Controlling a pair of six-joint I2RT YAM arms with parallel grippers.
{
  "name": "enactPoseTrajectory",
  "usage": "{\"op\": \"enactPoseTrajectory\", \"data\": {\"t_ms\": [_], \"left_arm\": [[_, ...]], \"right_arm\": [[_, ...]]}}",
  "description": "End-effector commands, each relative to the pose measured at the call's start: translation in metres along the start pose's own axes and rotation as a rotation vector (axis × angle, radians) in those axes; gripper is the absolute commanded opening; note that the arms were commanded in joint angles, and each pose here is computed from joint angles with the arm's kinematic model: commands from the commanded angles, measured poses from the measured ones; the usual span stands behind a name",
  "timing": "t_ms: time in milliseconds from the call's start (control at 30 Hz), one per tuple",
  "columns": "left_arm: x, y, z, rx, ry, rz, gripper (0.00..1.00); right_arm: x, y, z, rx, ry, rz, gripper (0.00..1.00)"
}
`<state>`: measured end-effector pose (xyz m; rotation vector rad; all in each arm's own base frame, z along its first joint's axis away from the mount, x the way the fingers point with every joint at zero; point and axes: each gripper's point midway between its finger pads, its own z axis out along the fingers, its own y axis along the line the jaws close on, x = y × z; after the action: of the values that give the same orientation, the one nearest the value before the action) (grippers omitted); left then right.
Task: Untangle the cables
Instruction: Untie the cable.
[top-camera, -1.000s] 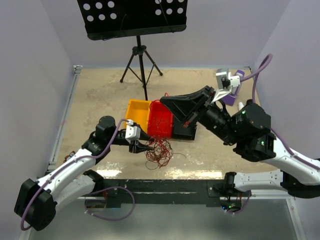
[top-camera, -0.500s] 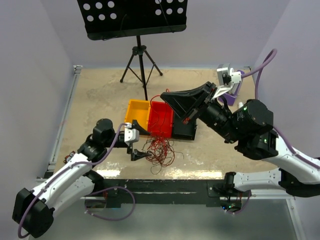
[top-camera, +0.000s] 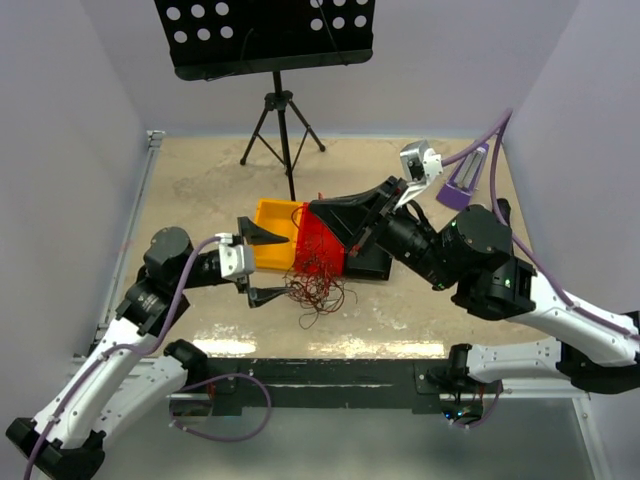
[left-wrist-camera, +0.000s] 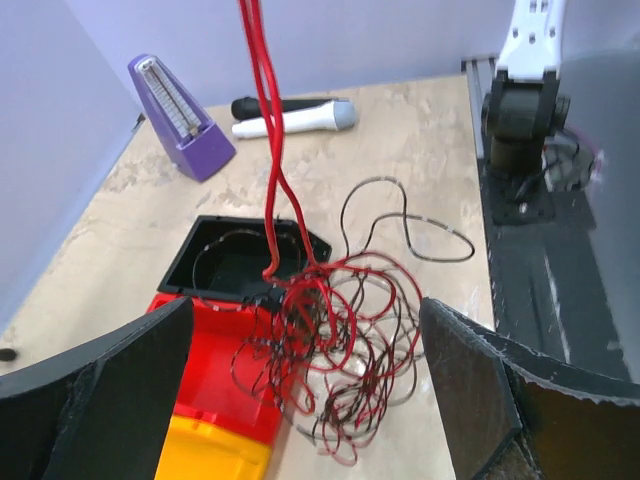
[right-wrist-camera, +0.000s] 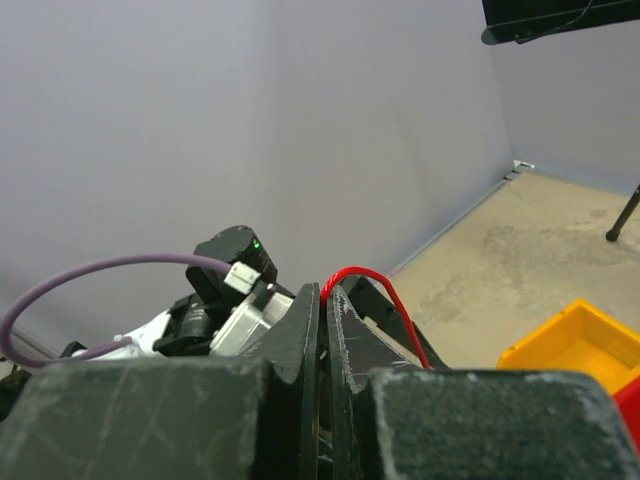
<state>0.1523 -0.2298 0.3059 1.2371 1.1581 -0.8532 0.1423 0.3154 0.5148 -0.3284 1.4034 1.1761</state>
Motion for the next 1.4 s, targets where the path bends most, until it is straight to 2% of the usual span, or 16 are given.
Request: {"op": "enactPoseTrajectory", "data": {"t_ms": [0, 100, 200, 267, 500, 700, 933, 1167, 1267, 1367], "left_arm": [[0.000, 0.009, 0.008, -0.057, -0.076, -0.130, 1.00], [-0.028, 0.004, 0.015, 0.012, -0.202, -0.184, 1.00], [-0.048, -0.004, 0.019, 0.101, -0.273, -0.294, 1.00], [-0.057, -0.012, 0.018, 0.145, -0.322, -0.298, 1.00], [-0.036, -0.017, 0.023, 0.157, -0.312, -0.331, 0.98], [-0.020, -0.023, 0.024, 0.166, -0.282, -0.338, 0.91], [0.011, -0.025, 0.027, 0.152, -0.198, -0.275, 0.64], [0.027, -0.006, 0.029, 0.029, -0.176, -0.252, 0.33], [0.032, -0.002, 0.029, 0.001, -0.169, -0.254, 0.24], [0.039, -0.003, 0.030, 0.003, -0.152, -0.255, 0.22]], "right_arm": [[-0.006, 0.013, 0.002, -0.058, -0.025, 0.034, 0.00], [0.002, 0.016, 0.006, -0.074, -0.005, 0.044, 0.00], [0.005, 0.018, 0.009, -0.084, -0.005, 0.056, 0.00], [0.006, 0.022, 0.011, -0.101, -0.009, 0.065, 0.00], [0.003, 0.037, 0.024, -0.158, -0.027, 0.076, 0.00], [-0.012, 0.045, 0.035, -0.169, -0.075, 0.070, 0.00], [-0.036, 0.050, 0.035, -0.171, -0.137, 0.069, 0.00], [-0.056, 0.059, 0.026, -0.207, -0.168, 0.081, 0.00], [-0.059, 0.060, 0.022, -0.217, -0.174, 0.089, 0.00], [-0.069, 0.062, 0.015, -0.223, -0.195, 0.097, 0.00]]}}
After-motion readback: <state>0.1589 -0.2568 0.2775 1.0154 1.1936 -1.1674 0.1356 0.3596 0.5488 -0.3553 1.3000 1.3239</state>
